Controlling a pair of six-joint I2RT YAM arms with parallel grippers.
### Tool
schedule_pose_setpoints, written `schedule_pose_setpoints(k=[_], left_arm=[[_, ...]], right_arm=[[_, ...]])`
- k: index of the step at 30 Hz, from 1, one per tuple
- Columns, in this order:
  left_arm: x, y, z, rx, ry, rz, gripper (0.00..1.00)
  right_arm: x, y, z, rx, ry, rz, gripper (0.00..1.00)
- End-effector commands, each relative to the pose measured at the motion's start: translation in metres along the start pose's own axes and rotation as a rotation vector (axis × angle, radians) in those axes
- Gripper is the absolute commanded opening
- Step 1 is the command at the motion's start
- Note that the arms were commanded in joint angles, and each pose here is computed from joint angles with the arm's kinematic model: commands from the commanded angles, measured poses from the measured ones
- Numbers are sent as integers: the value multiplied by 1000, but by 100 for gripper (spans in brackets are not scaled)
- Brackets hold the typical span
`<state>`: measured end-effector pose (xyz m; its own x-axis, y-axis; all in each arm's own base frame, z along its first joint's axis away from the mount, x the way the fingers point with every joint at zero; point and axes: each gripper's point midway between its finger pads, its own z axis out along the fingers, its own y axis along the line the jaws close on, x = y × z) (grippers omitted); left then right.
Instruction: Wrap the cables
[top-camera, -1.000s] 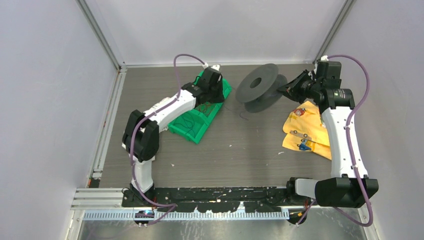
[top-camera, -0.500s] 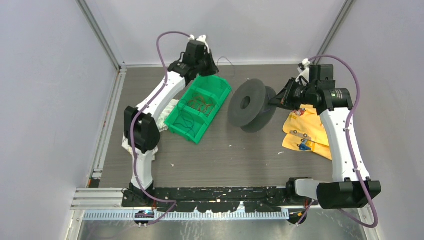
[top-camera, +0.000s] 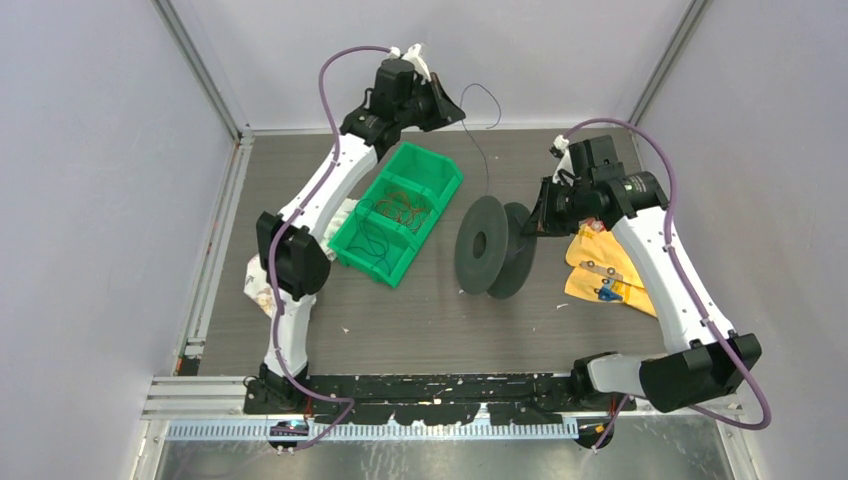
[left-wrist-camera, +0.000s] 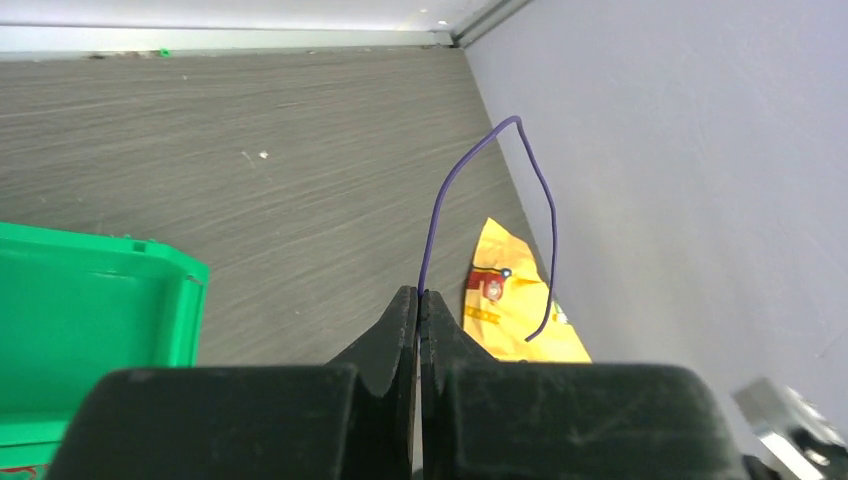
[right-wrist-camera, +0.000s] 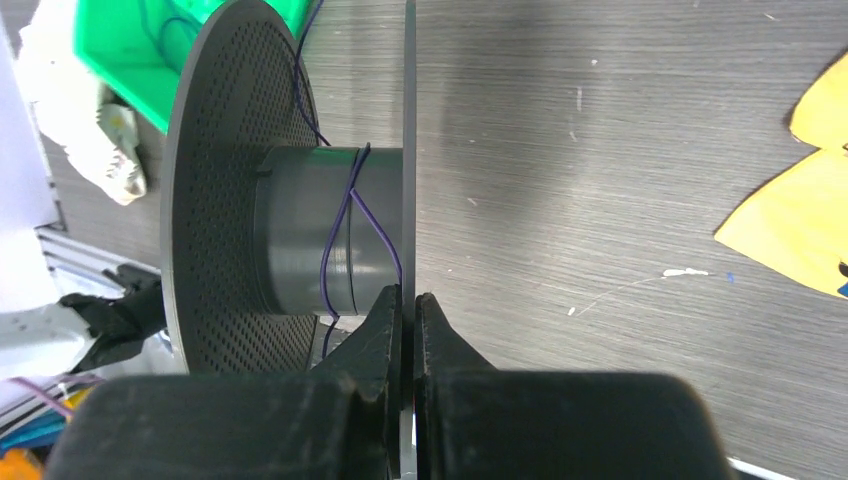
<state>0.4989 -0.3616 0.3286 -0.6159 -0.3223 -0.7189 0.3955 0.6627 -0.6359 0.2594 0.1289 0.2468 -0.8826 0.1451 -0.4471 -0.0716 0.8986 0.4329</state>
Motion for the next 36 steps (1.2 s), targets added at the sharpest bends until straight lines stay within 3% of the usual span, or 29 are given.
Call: schedule_pose_setpoints(k=[1,7,16,23,29,36], left_arm=[[-49,-80,-54,221,-141,21,1],[-54,-132,-85,366,-145,66,1],[4,-168,-94,499,0,96,1],[24,-197,-108,626,71,126,1],[55,-201,-118,685,184,103,1],[127,-177,-116,744,419,95,0]], right_arm=[[-13,-8,23,30,-39,14,0],[-13,-13,46,69,2,30,1],[-32,-17,64,122,1,94,1],[-37,-23,77,150,0,128,1],[-48,-23,77,162,-48,166,1],[-65,-18,83,152,-92,212,1]])
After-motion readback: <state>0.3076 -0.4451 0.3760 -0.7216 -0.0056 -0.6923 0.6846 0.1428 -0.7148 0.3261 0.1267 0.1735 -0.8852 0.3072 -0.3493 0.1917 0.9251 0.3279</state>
